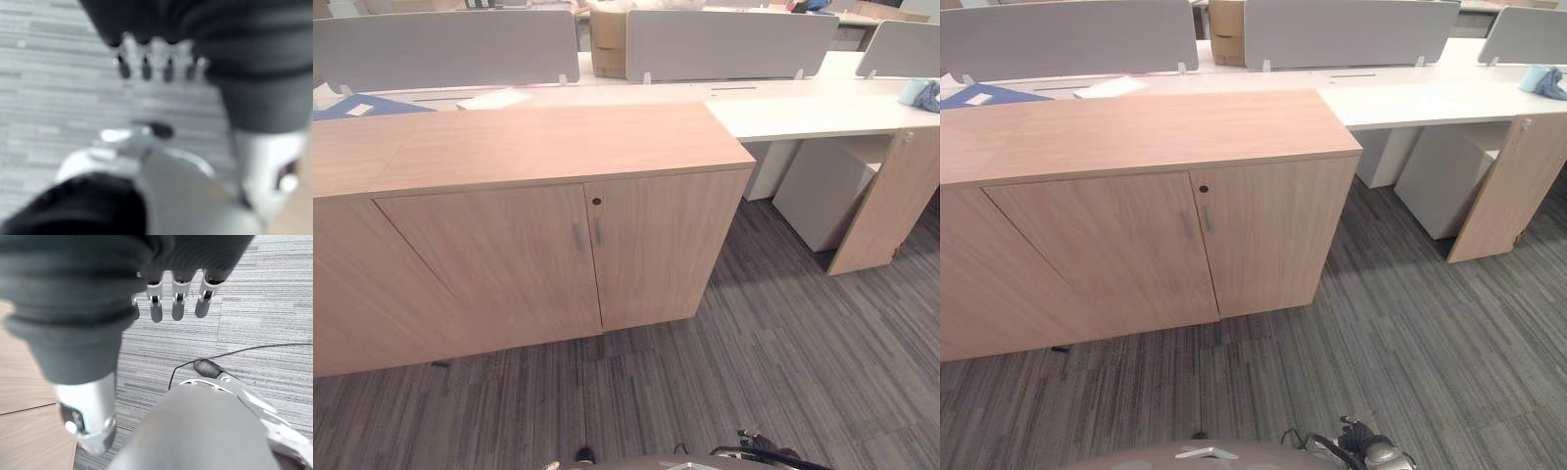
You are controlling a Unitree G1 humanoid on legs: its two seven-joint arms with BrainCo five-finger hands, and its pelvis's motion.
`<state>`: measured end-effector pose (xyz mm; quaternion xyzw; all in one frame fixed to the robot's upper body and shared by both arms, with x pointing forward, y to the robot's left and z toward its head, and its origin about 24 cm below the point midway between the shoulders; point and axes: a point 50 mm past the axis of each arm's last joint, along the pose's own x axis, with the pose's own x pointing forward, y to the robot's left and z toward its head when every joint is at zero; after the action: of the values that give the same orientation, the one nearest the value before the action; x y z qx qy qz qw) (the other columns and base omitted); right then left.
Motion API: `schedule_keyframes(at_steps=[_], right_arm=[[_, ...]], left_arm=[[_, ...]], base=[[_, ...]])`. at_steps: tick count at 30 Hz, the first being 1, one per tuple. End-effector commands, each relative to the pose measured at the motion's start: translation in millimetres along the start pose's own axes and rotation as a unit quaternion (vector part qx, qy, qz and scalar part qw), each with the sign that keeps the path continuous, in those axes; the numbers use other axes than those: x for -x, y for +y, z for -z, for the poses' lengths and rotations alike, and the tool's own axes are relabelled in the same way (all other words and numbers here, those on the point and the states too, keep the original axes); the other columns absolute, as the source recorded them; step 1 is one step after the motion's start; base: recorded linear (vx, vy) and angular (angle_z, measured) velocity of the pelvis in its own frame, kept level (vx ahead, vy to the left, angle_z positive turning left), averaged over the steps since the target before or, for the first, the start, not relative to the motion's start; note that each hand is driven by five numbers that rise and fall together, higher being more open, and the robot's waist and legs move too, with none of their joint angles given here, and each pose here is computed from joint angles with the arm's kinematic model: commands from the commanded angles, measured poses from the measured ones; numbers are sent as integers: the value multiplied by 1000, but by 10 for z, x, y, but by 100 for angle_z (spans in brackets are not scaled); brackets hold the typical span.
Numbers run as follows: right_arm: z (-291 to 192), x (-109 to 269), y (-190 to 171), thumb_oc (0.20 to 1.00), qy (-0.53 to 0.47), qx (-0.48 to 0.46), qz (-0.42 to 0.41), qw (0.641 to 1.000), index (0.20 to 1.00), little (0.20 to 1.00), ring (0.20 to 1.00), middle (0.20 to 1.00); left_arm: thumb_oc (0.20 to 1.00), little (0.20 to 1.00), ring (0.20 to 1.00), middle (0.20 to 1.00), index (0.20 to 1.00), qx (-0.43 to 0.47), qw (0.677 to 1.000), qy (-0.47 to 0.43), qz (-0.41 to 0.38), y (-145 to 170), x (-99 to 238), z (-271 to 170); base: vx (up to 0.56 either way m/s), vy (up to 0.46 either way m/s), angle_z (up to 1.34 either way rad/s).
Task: Put the empty folder in the office cabinet
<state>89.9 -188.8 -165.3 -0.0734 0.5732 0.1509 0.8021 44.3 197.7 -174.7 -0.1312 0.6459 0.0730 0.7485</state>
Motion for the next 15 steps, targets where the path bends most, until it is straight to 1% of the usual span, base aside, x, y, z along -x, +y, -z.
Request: schedule_keyframes(at_steps=[1, 15], right_arm=[[-356, -24, -122, 1000, -40, 9, 18, 999, 1000, 1000, 1000, 1000], [-371, -17, -142, 1000, -45, 4, 21, 999, 1000, 1000, 1000, 1000]], left_arm=[[1000, 1000, 1000, 1000, 1000, -6, 1000, -6, -2, -37, -14, -148], [1000, 1000, 1000, 1000, 1000, -7, 1000, -12, -1, -39, -13, -156]], base=[[0, 0, 0], [0, 0, 0]])
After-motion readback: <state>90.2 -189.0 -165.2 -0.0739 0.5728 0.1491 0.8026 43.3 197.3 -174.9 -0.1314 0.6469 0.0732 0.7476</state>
